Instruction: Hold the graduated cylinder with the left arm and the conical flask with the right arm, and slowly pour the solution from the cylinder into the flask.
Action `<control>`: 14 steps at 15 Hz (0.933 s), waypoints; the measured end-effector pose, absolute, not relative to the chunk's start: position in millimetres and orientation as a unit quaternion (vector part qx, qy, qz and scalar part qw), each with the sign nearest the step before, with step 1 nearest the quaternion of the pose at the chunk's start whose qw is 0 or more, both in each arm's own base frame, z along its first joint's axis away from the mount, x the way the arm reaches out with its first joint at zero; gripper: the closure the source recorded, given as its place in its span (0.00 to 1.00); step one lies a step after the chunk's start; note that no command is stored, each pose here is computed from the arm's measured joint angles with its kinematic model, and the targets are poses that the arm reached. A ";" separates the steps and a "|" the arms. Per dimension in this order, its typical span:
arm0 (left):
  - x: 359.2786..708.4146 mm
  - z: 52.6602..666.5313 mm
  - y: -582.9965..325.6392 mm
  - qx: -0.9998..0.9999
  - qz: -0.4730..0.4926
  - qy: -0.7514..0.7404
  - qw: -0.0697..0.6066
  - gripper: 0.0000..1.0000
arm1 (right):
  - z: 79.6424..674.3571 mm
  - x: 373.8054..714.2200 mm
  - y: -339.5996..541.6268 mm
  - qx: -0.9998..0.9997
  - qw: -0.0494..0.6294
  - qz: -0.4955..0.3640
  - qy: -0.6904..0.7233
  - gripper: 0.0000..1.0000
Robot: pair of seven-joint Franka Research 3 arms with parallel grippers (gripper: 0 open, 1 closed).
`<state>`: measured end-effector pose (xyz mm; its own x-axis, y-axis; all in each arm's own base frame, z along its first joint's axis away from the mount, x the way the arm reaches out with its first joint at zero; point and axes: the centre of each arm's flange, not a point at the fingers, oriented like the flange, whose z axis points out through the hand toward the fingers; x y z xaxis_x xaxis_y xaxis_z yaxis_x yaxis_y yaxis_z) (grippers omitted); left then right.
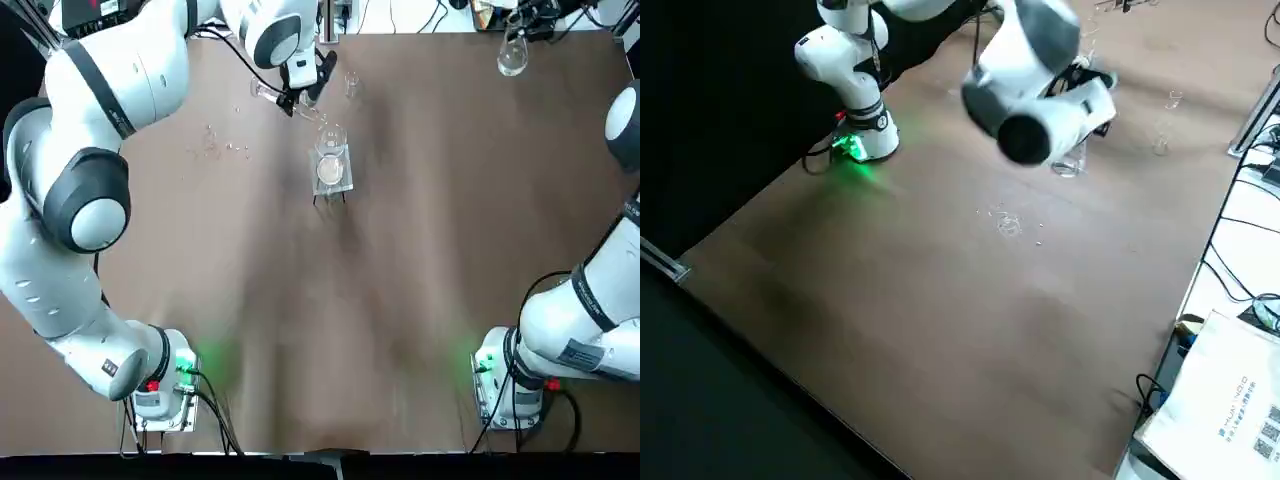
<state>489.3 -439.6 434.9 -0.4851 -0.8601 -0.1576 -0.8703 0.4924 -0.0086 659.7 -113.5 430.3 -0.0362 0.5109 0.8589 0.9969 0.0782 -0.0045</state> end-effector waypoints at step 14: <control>478.5 434.0 -448.7 -0.514 0.049 0.850 0.105 0.66 | 492.2 648.6 46.6 -0.635 0.321 -0.256 -0.654 0.61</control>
